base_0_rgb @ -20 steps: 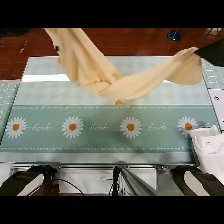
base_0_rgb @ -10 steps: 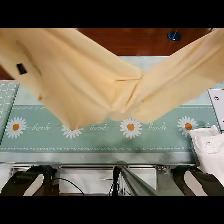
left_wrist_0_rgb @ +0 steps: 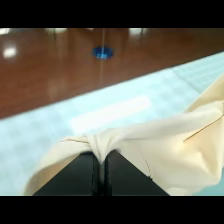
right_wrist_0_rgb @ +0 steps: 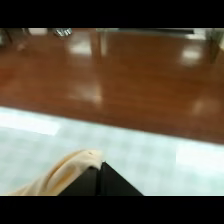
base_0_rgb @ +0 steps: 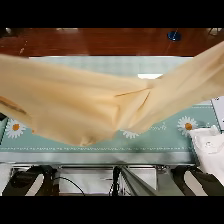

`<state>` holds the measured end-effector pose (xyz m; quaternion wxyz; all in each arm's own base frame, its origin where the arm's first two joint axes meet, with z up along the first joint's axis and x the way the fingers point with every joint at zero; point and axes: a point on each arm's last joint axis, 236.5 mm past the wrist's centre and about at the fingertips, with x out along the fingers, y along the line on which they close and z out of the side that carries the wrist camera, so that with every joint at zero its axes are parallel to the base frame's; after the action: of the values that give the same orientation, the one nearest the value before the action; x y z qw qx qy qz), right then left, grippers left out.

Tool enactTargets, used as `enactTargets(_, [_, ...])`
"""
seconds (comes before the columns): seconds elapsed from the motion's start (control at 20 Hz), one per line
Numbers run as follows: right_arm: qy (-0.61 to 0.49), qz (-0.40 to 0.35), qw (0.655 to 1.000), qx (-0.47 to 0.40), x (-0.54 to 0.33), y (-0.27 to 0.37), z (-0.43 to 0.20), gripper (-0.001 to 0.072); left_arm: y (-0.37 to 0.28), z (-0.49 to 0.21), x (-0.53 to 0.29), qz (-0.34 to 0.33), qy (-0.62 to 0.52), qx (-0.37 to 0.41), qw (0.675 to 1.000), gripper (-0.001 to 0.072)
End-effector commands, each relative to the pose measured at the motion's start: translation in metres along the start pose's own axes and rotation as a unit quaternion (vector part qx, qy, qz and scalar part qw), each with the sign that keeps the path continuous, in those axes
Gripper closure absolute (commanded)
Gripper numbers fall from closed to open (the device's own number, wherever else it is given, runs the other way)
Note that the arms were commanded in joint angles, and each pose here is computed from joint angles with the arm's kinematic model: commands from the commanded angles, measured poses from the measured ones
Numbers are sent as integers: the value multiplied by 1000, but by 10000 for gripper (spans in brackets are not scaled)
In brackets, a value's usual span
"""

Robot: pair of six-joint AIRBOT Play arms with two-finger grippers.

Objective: Fold the shirts.

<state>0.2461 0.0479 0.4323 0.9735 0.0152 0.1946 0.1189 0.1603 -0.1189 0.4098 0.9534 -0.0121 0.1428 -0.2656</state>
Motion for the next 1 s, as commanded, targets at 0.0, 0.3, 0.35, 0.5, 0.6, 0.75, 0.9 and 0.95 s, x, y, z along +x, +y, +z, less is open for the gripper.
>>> enactTargets(0.0, [145, -41, 988, 21, 12, -30, -60, 703, 17, -46, 6, 30, 86, -56, 994, 677])
enactTargets(0.3, [268, 7, 960, 79, 101, -56, -95, 703, 43, -148, 73, 21, 223, -151, 963, 676])
enactTargets(0.35, [290, 15, 953, 90, 120, -62, -105, 703, 49, -163, 85, 24, 231, -165, 959, 676])
enactTargets(0.5, [356, 51, 926, 118, 177, -70, -137, 703, 72, -193, 128, 39, 214, -206, 954, 676])
enactTargets(0.6, [398, 72, 908, 109, 212, -61, -161, 703, 85, -209, 157, 43, 203, -238, 949, 676])
enactTargets(0.75, [430, 83, 897, 61, 273, -45, -195, 702, 110, -241, 194, 57, 225, -236, 944, 675])
enactTargets(0.9, [423, 62, 904, 27, 332, -44, -218, 702, 133, -275, 228, 63, 265, -217, 937, 675])
enactTargets(0.95, [417, 52, 907, 20, 347, -47, -223, 701, 140, -288, 239, 66, 276, -210, 936, 675])
